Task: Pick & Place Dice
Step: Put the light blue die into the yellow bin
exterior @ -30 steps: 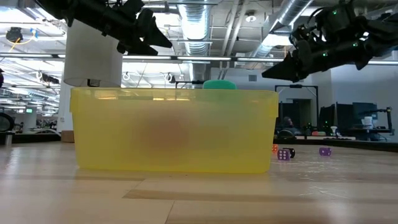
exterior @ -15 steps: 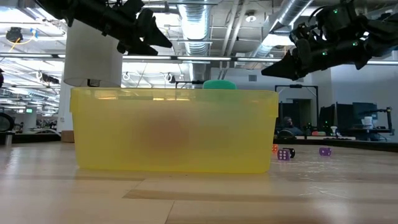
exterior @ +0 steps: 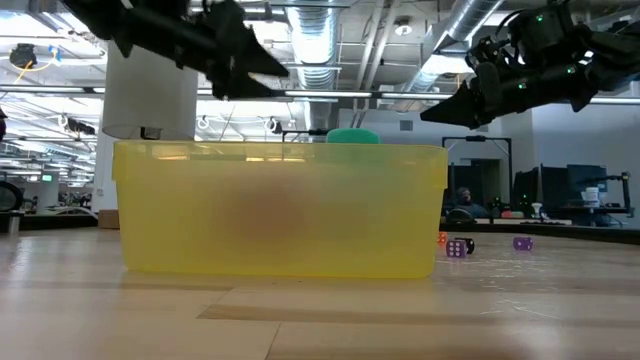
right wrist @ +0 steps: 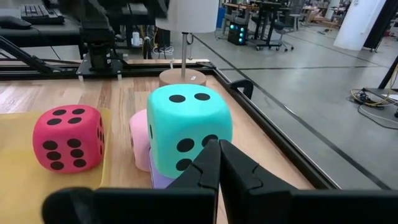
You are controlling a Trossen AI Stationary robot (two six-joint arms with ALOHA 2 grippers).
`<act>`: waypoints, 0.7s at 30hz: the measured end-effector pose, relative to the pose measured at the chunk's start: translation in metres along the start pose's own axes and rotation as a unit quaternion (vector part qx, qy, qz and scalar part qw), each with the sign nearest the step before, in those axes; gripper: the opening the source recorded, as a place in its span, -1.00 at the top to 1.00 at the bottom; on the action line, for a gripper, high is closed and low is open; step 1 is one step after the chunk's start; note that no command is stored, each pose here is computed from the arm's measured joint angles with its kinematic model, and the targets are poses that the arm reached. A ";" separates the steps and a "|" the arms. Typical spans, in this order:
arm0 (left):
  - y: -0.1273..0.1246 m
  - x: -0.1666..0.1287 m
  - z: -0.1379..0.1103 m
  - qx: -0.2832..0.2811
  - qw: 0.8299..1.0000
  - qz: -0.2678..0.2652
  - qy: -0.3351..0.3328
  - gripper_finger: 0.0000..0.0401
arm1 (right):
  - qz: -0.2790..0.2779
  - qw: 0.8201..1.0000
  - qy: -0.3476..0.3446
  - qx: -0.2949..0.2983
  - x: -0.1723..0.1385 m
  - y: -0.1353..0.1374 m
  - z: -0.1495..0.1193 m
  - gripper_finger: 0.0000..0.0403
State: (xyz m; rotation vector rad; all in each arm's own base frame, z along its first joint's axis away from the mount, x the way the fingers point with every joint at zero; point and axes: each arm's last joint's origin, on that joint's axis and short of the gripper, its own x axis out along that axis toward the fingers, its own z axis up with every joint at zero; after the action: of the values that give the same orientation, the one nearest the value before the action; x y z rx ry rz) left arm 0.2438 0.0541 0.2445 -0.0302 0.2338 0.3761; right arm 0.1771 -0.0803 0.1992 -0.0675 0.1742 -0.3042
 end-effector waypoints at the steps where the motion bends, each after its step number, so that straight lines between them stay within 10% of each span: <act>1: -0.001 0.005 -0.004 0.001 1.000 0.001 0.005 -0.96 | 0.000 1.000 0.000 0.000 0.000 0.000 0.000 1.00; 11: -0.006 0.040 -0.023 0.080 0.997 0.003 -0.013 -0.96 | 0.000 1.000 0.001 0.000 0.000 0.000 0.000 1.00; 21: -0.001 0.039 -0.009 0.040 0.998 -0.018 -0.049 -0.96 | 0.000 1.000 0.001 0.000 0.000 0.000 0.000 1.00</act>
State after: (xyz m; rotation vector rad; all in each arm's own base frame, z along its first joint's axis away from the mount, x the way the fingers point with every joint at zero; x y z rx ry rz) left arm 0.2779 0.0664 0.2271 0.0620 0.1509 0.3304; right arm 0.1771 -0.0803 0.1991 -0.0669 0.1752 -0.3041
